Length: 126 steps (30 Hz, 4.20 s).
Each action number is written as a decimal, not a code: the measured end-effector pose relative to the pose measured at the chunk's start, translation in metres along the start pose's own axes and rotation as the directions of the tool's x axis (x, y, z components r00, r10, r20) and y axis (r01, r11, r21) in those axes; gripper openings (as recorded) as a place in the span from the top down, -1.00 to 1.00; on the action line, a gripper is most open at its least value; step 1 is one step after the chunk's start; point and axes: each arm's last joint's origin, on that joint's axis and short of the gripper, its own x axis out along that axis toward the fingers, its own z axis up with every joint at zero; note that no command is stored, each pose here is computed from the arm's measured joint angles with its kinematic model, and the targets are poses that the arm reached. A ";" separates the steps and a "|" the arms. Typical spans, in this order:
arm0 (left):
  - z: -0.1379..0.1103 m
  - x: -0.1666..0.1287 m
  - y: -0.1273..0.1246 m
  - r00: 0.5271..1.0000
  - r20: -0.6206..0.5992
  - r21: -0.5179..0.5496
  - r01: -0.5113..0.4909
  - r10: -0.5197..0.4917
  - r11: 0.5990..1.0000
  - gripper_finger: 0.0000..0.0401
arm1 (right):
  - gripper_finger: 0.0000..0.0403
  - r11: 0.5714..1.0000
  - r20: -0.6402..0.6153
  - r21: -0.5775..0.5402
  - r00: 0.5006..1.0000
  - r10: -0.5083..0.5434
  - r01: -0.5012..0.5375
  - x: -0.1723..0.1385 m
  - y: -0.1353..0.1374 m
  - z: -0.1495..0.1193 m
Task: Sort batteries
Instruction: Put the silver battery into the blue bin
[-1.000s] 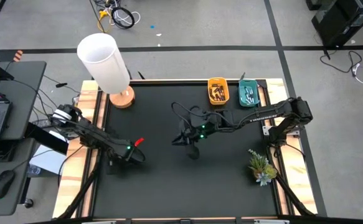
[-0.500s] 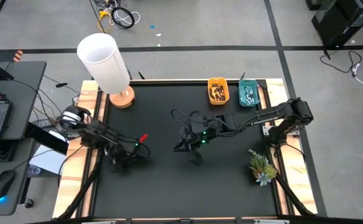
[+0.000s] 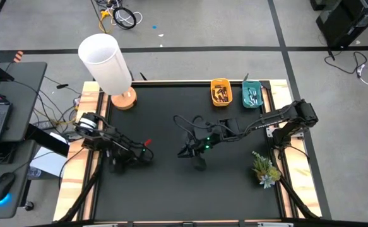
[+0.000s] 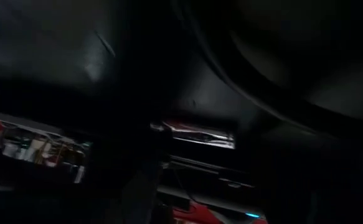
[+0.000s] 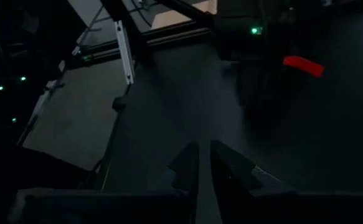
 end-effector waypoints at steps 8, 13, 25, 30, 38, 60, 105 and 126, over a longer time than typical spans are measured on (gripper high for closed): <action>0.002 0.005 0.002 0.995 0.045 0.105 -0.093 0.089 0.990 -0.20 | 0.75 1.000 0.002 -0.001 1.000 0.002 -0.002 0.000 0.001 0.000; 0.004 0.006 0.002 0.994 0.064 0.171 -0.098 0.088 0.980 -0.10 | 0.75 1.000 0.005 -0.002 1.000 0.004 -0.004 -0.001 0.001 0.000; 0.008 -0.001 0.003 0.973 0.128 0.225 -0.218 0.193 0.950 0.28 | 0.75 1.000 0.047 -0.010 0.999 0.015 -0.015 -0.001 0.001 0.005; 0.014 -0.016 0.001 0.956 0.199 0.239 -0.261 0.216 0.935 0.46 | 0.75 1.000 0.046 -0.009 0.999 0.019 -0.019 -0.001 0.001 0.005; 0.024 -0.046 0.008 0.927 0.292 0.172 -0.294 0.236 0.940 0.55 | 0.75 1.000 0.042 -0.006 0.999 0.023 -0.023 -0.001 0.001 0.005; 0.003 -0.004 0.018 1.000 -0.010 0.171 -0.007 0.009 0.985 -0.04 | 0.75 0.999 0.044 0.006 0.998 0.037 -0.037 -0.004 0.007 0.005; 0.015 -0.022 0.006 0.974 0.201 0.171 -0.137 0.102 0.976 0.83 | 0.76 1.000 0.040 -0.017 0.999 0.022 -0.021 -0.017 0.000 0.024; -0.019 -0.116 0.042 0.740 0.672 -0.038 0.031 0.003 0.999 0.83 | 0.76 0.999 0.015 -0.039 0.999 -0.036 0.036 -0.039 -0.013 0.027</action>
